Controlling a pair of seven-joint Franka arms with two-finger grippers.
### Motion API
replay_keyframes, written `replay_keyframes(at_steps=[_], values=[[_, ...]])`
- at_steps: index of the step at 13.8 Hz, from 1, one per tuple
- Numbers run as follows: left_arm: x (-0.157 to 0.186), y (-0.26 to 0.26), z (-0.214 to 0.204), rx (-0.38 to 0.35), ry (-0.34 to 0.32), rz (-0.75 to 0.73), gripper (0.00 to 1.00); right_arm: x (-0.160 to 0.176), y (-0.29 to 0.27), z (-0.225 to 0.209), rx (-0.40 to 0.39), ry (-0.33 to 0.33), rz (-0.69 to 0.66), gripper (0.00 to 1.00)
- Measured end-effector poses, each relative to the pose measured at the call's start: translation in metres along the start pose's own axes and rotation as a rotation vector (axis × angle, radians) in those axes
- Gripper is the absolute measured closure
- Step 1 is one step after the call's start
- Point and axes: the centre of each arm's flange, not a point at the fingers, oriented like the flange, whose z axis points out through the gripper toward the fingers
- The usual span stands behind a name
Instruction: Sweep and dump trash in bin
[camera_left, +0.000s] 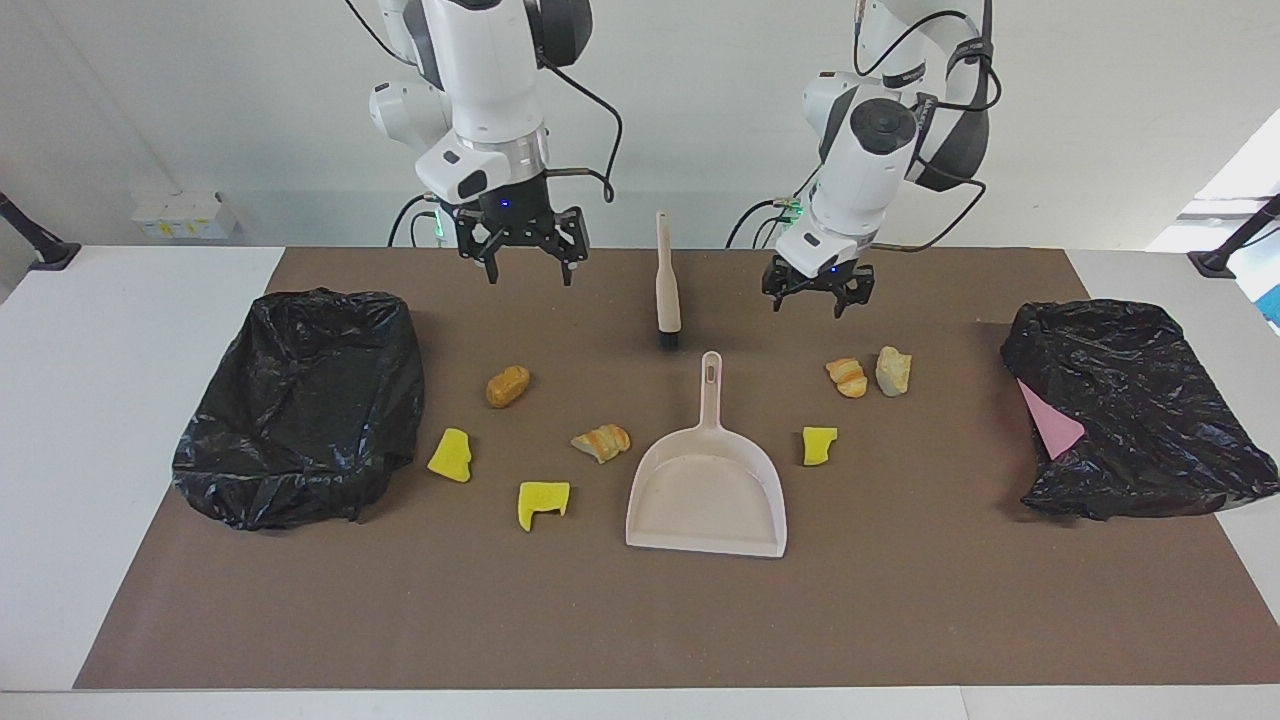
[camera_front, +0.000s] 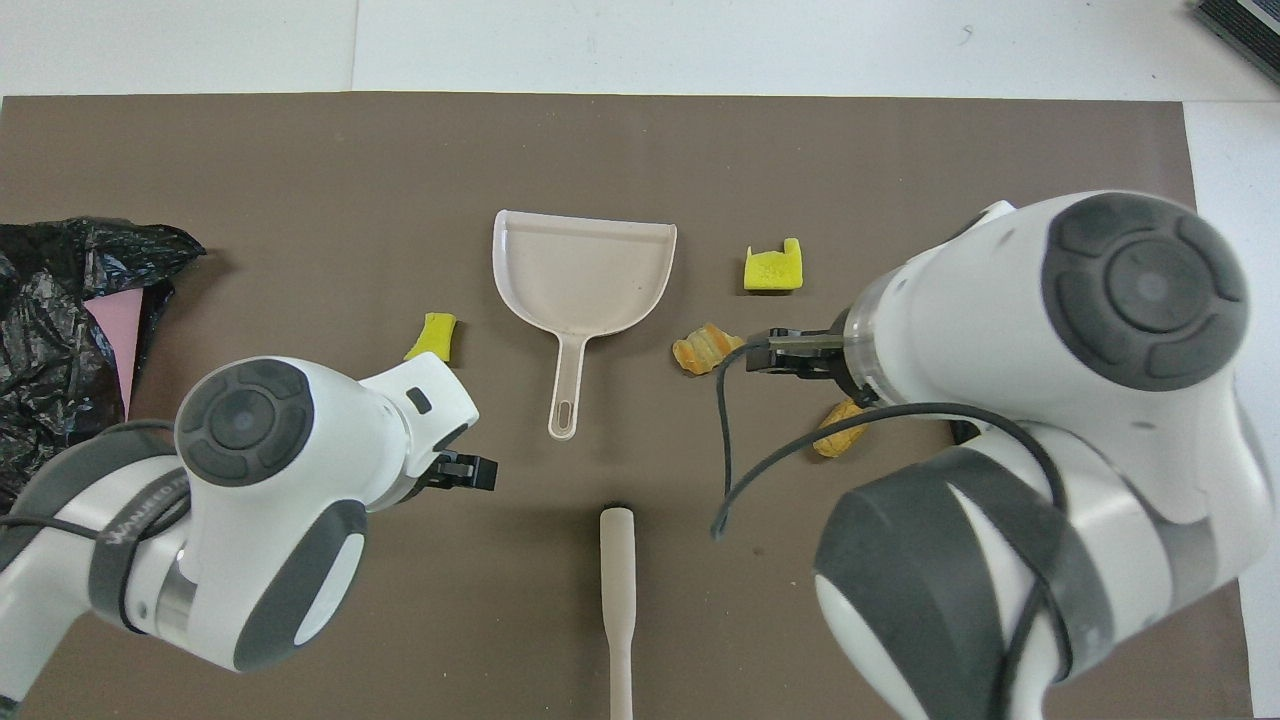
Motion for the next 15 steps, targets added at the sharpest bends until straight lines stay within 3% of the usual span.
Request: replay_keyframes(at_steps=[9,15], values=[[-0.134,0.168,0.084,-0.050,0.079,-0.048,0.00,0.000,-0.125,0.103,-0.026,-0.017,-0.036,0.00],[-0.209,0.203,0.112,-0.036,0.057,-0.035,0.00,-0.011,-0.173,0.158,-0.038,-0.027,-0.085,0.00]])
